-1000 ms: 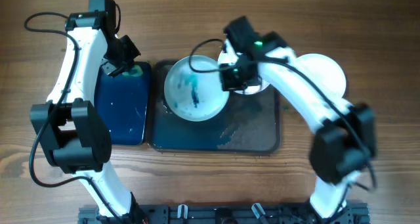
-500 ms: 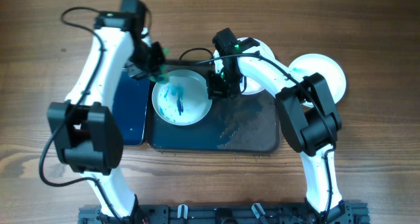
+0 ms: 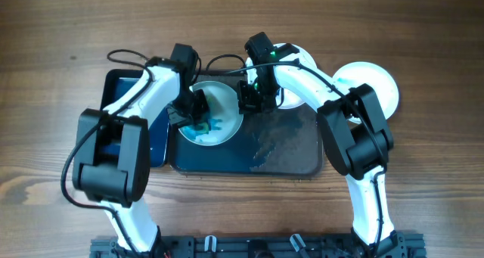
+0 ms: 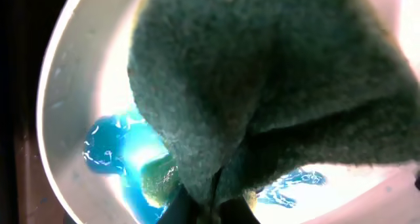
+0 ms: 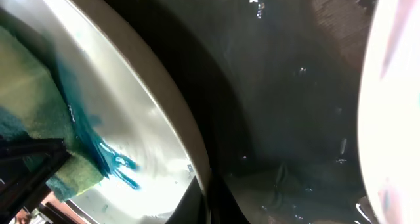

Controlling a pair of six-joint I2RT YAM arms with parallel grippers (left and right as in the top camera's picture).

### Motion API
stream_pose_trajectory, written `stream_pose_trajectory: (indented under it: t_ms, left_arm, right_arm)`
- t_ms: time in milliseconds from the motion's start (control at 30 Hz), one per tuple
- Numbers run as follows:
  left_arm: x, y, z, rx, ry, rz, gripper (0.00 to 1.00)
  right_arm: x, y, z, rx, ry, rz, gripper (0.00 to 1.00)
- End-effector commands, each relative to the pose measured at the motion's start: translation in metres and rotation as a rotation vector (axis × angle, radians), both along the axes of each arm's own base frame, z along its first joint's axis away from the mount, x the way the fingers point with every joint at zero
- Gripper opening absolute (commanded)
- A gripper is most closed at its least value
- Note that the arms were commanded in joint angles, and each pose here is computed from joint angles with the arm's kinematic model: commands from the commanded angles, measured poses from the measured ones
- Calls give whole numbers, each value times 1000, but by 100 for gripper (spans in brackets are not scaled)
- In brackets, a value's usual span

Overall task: Clean dirty plates on tray and stack at the side
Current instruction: 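Scrub held plate with left-held sponge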

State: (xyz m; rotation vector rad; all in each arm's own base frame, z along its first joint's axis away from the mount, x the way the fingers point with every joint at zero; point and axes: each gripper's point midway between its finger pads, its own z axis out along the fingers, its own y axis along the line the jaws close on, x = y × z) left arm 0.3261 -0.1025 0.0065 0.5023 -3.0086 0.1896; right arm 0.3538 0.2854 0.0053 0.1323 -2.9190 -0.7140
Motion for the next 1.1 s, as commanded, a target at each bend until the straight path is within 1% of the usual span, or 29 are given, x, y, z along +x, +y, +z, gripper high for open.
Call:
stream_pose_trajectory:
  t_ms: [0, 67, 100, 133, 200, 333, 433, 467, 533, 633, 700, 733, 767, 800, 833, 867, 900, 933, 967, 1000, 1067]
  left_arm:
    - [-28, -26, -24, -102, 72, -15, 4]
    - [-26, -68, -14, -309, 19, -186, 4]
    - [-26, -82, -9, -371, -3, -240, 4]
    - [-24, -92, -7, -402, -26, -271, 4]
    - [-17, -97, -8, -389, -66, -289, 4]
    - [7, -71, -20, -216, -130, -183, 4]
    - [40, -15, -26, 60, -237, 13, 4]
    - [44, -2, -26, 121, -252, 66, 4]
    - [46, 26, -25, 240, -265, 171, 4]
    - [35, 53, -23, 376, -243, 255, 4]
    - [28, 58, -22, 404, -216, 249, 4]
    - [25, 54, -24, 381, -200, 245, 4]
    - [20, 40, -27, 303, -165, 225, 4]
    - [16, 21, -30, 198, -128, 184, 4]
    - [10, -11, -29, 14, -83, 103, 4]
    - [7, -37, -24, -139, -64, 30, 4]
    - [5, -71, -11, -348, -74, -84, 4]
    - [7, -90, 0, -469, -100, -149, 4]
    - [11, -98, 6, -526, -125, -172, 4]
    - [17, -101, 8, -537, -155, -179, 4]
    - [32, -97, 6, -497, -222, -186, 4]
  right_arm:
    - [3, 1, -8, 3, 19, -17, 4]
    - [3, 1, -8, 4, 20, -17, 4]
    - [3, 1, -7, 4, 20, -17, 4]
    - [3, 1, -7, 6, 21, -17, 4]
    - [3, 1, -7, 6, 21, -14, 4]
    - [3, 1, -7, 6, 22, -14, 4]
    - [3, 1, -7, 6, 21, -15, 4]
    - [3, 1, -7, 6, 21, -14, 4]
    - [3, 1, -7, 5, 21, -14, 4]
    - [3, 1, -7, 5, 22, -14, 4]
    - [3, 1, -7, 6, 20, -14, 4]
    - [3, 1, -7, 7, 20, -15, 4]
    - [3, 1, -7, 7, 20, -15, 4]
    - [3, 1, -7, 7, 19, -15, 4]
    - [3, 1, -7, 7, 19, -15, 4]
    - [3, 1, -7, 7, 19, -16, 4]
    - [3, 1, -7, 8, 19, -15, 4]
    - [3, 1, -7, 8, 18, -15, 4]
    - [3, 1, -7, 7, 19, -15, 4]
    - [3, 1, -7, 7, 19, -15, 4]
    - [3, 1, -7, 6, 21, -14, 4]
